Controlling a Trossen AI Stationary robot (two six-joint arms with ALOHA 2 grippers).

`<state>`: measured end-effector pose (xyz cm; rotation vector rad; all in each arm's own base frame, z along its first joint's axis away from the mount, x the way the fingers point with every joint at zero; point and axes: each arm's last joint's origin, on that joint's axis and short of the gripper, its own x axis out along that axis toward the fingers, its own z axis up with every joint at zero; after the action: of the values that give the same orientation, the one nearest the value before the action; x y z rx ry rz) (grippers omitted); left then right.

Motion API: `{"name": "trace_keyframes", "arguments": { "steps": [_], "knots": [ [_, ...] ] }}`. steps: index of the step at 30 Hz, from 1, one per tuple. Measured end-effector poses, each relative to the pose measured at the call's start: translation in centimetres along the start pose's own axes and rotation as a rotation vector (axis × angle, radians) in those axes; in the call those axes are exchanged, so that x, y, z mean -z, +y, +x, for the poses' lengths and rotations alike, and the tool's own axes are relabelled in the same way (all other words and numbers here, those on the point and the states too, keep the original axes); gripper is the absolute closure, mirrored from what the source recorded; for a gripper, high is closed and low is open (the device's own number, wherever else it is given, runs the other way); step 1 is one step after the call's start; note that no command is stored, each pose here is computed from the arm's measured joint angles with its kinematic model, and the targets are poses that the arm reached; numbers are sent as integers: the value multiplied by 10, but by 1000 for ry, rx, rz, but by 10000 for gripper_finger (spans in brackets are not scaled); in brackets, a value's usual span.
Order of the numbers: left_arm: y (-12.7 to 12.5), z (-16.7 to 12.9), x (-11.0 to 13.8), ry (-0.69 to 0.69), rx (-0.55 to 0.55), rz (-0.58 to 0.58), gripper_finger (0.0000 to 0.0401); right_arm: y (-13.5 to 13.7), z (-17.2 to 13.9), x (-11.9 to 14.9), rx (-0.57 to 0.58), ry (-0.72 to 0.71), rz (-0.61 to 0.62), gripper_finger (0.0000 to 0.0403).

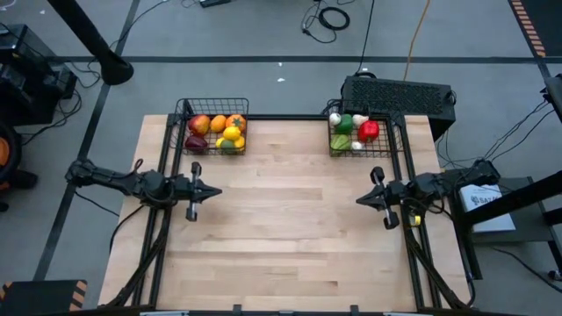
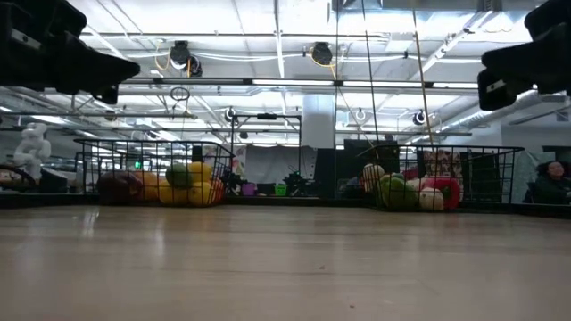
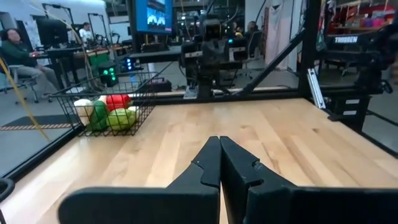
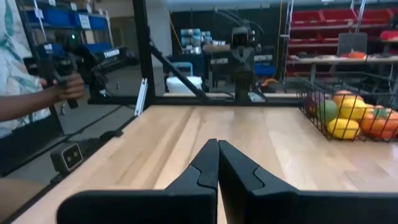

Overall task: Sort produce into baskets
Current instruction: Return to Home Position

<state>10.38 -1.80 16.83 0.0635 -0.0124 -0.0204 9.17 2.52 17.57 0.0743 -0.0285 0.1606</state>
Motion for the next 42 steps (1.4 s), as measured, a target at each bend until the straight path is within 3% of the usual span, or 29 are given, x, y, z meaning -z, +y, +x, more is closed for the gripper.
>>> {"name": "trace_keyframes", "arguments": {
  "steps": [10,20,30,37,42],
  "knots": [
    [2,-8,-2,-41,14,29,401,0,1,3,-1,-24,10,402],
    [6,-7,1,-21,78,-35,401,0,2,-1,-3,-63,-43,403],
    [15,-7,3,-4,21,-58,401,-1,1,0,32,-42,-12,403],
    [16,-6,3,1,12,-59,401,-3,2,2,70,-16,-94,403],
    [16,-6,4,2,12,-52,399,-4,2,2,84,-17,-73,403]
  ]
}}
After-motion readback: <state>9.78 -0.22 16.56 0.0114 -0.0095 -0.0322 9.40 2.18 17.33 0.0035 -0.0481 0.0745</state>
